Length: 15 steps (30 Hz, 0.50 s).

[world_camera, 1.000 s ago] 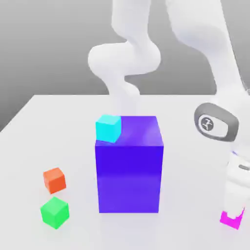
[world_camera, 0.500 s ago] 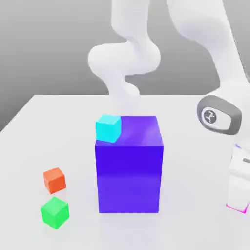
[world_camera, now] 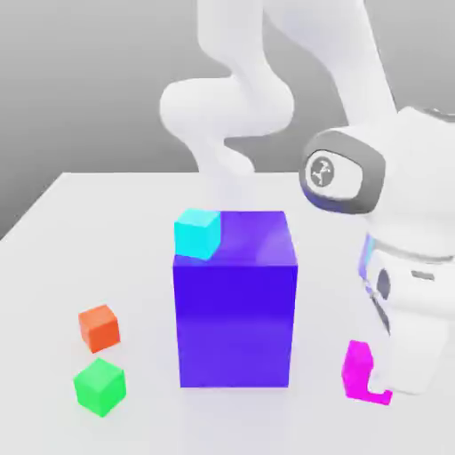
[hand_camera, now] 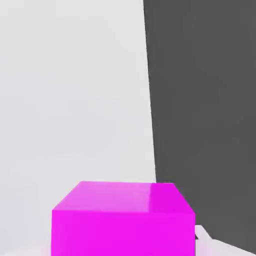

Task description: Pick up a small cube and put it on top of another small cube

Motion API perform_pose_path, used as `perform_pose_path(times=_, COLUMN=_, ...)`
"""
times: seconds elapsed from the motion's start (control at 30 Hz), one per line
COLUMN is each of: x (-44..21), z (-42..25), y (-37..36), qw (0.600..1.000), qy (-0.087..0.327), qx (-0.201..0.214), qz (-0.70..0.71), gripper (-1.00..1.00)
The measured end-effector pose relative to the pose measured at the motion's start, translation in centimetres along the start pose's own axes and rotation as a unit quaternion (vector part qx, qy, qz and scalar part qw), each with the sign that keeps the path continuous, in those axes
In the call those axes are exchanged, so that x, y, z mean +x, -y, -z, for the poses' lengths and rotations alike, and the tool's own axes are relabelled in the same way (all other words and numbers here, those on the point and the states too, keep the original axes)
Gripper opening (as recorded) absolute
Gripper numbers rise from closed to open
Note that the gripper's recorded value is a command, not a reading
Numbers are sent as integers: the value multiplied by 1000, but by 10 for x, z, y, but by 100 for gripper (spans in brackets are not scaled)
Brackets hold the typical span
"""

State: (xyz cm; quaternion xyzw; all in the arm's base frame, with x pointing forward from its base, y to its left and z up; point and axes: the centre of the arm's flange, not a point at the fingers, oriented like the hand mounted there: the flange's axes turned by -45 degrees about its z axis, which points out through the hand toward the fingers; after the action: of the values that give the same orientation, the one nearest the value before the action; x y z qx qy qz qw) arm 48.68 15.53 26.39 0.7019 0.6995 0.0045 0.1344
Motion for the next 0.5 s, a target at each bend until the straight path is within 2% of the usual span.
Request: perform_pose_path(times=0.5, x=-149, z=42, y=-33, qw=973, qy=55, qx=-24, qz=223, gripper=-100)
